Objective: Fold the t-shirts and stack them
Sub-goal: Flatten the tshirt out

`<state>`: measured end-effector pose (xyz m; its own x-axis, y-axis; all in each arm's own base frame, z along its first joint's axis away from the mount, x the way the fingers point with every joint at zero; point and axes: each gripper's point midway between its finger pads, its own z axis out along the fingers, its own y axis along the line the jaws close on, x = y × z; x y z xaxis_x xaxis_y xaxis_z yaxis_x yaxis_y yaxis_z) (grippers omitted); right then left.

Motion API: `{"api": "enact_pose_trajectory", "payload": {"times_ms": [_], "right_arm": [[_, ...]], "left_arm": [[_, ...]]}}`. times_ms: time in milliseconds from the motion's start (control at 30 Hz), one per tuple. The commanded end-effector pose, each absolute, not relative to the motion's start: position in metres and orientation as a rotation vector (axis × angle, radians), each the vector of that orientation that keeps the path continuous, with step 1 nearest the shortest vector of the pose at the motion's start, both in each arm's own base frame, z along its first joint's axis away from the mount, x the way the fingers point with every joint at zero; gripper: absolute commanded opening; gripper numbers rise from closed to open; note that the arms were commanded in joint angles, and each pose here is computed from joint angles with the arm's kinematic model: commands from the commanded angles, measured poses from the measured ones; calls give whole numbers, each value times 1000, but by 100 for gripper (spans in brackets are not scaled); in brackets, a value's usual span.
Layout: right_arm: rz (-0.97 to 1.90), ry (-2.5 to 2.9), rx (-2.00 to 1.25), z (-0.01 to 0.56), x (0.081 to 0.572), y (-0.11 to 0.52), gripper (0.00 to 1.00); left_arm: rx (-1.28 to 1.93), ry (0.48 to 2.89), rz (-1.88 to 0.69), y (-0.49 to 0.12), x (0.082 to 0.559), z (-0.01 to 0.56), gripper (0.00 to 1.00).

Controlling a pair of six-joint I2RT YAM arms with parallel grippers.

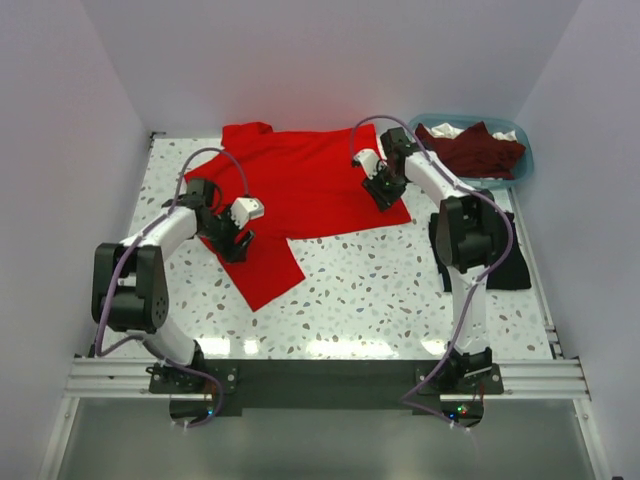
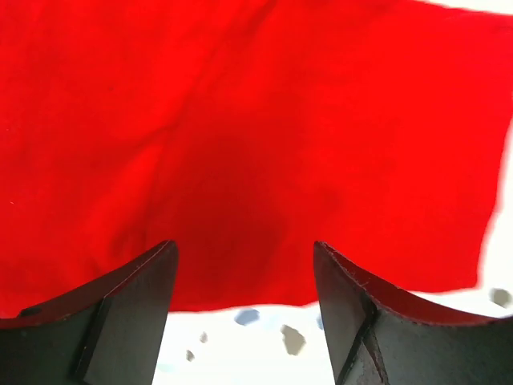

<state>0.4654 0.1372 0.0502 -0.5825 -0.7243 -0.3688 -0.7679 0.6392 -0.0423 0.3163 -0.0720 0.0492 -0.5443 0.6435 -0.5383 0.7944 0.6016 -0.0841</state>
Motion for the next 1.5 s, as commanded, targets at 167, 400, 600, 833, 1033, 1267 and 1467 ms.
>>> {"api": "enact_pose_trajectory", "payload": {"times_ms": [167, 400, 600, 833, 1033, 1267, 1467], "right_arm": [[-11, 2536, -1326, 24, 453, 133, 32], [45, 2598, -1491, 11, 388, 129, 28], [179, 2683, -1637, 23, 303, 123, 24], [363, 2651, -1705, 68, 261, 124, 31], [279, 2647, -1549, 74, 319, 132, 31], [126, 2676, -1517, 43, 358, 126, 28], [72, 2716, -1531, 19, 358, 119, 26]], "left_arm": [[1284, 2410, -241, -49, 328, 23, 71], [1533, 2434, -224, -39, 259, 10, 68], [1689, 2425, -284, -39, 196, 18, 65], [1742, 2301, -533, -66, 167, 72, 68], [1466, 2290, -441, -80, 251, 91, 72], [1432, 2307, -309, -75, 291, 65, 72], [1518, 2388, -169, -60, 276, 22, 70]]}}
